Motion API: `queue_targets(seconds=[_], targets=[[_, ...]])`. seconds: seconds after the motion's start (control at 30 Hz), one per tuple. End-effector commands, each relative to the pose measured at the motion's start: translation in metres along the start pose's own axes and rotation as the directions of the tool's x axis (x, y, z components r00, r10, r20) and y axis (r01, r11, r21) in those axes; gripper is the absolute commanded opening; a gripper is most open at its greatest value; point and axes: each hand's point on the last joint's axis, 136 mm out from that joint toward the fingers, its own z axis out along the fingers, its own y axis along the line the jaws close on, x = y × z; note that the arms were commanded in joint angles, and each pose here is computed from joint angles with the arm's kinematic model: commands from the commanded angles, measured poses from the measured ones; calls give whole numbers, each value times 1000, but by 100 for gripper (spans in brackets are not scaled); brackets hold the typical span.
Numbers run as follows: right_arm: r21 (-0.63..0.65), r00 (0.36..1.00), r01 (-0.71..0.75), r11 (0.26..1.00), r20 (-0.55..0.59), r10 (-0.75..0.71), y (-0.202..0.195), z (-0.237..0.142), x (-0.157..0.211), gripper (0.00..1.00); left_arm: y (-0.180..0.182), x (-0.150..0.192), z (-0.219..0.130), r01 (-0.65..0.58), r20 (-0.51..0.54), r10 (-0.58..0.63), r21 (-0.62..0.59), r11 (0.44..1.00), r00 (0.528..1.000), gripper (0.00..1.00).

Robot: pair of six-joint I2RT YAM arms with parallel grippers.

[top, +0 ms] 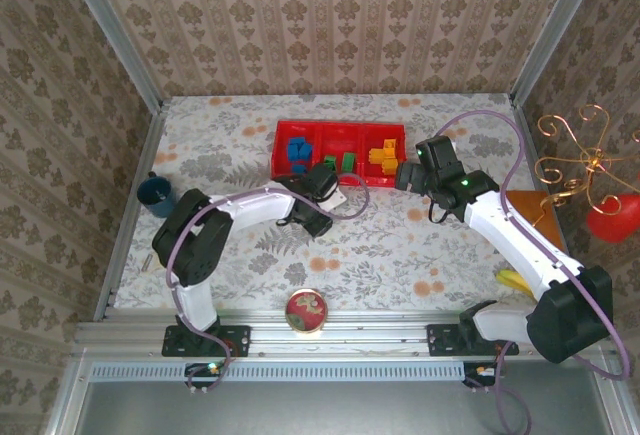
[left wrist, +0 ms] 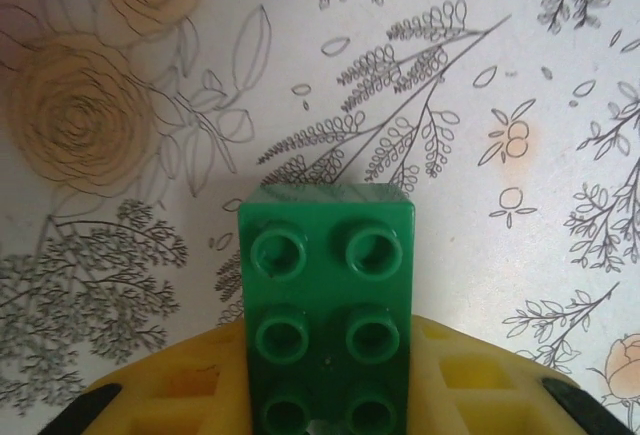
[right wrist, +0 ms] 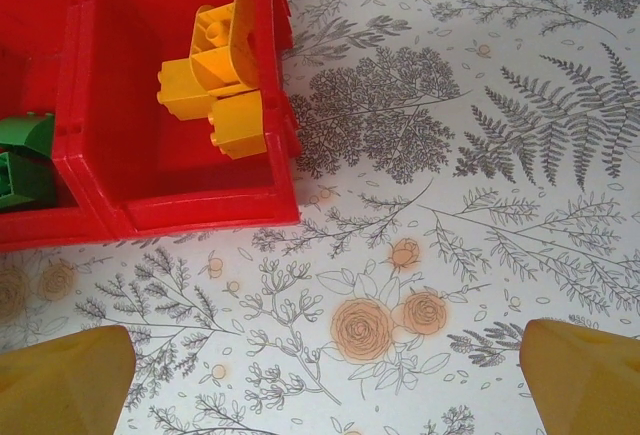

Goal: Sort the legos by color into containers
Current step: Pick up the lego from the center of the table, then place the lego in the container.

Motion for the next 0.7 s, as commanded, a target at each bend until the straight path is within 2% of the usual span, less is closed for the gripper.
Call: queue_targets(seconds=[0.0,0.43,0.67], targets=[[30,1000,-13,999,13,12,-8,-6,2,100,8,-11,-20,27,60,-25,-39,999,998,19],[34,1000,-18,999,13,17,-10,-7,4,100,29,-47,-66,120,213,-101,-79,990,972,17],[36,1000,-23,999,8,23,-11,-6,7,100,50,-84,-95,182,315,-146,-91,979,938,17]])
